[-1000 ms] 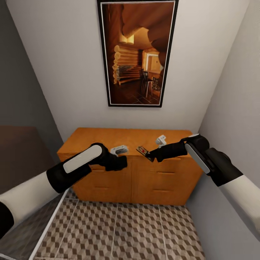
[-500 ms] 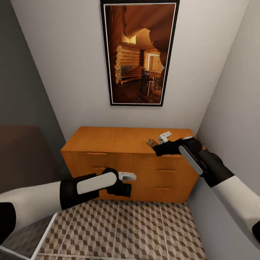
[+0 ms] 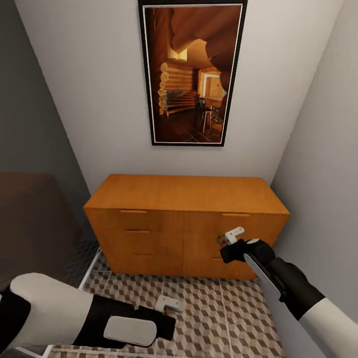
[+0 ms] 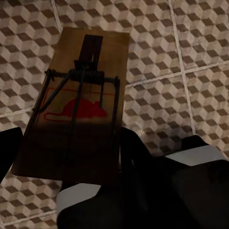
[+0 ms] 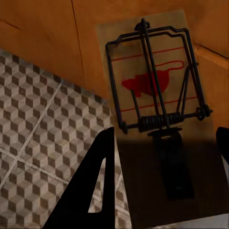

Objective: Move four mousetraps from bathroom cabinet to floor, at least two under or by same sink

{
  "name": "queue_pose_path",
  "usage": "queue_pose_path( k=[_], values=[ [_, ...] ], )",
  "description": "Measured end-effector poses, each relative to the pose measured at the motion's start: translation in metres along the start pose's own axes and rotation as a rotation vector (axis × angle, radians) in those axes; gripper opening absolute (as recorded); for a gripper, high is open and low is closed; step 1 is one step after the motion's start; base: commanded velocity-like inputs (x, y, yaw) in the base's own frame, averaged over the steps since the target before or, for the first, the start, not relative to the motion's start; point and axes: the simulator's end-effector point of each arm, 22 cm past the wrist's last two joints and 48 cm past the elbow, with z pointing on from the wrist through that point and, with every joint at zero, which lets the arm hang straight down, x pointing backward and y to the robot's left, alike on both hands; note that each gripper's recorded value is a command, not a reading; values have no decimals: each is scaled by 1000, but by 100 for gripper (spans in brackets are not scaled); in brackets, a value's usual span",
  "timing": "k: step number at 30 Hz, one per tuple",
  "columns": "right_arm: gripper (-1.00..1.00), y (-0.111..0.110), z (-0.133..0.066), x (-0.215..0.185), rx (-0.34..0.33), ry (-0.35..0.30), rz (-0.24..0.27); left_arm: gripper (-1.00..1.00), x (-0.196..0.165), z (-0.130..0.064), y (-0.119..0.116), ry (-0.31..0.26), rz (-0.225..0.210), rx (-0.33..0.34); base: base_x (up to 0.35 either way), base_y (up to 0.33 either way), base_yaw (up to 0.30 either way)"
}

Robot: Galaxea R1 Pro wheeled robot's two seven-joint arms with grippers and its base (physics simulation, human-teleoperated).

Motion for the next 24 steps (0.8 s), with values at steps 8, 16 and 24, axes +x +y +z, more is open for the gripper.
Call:
queue_pose_path(
  k=[8, 16, 24],
  values=[
    [-100, 16, -3, 8, -20, -1, -16, -100, 66, 66, 27, 42, -39, -37, 0, 0, 0],
    [-100, 45, 15, 89, -57, 140, -35, -100, 94, 105, 79, 35, -91, -151, 0, 0, 0],
    [-100, 67, 80, 266, -37, 266, 17, -100, 132, 113, 132, -23, -163, -279, 0, 0, 0]
  ],
)
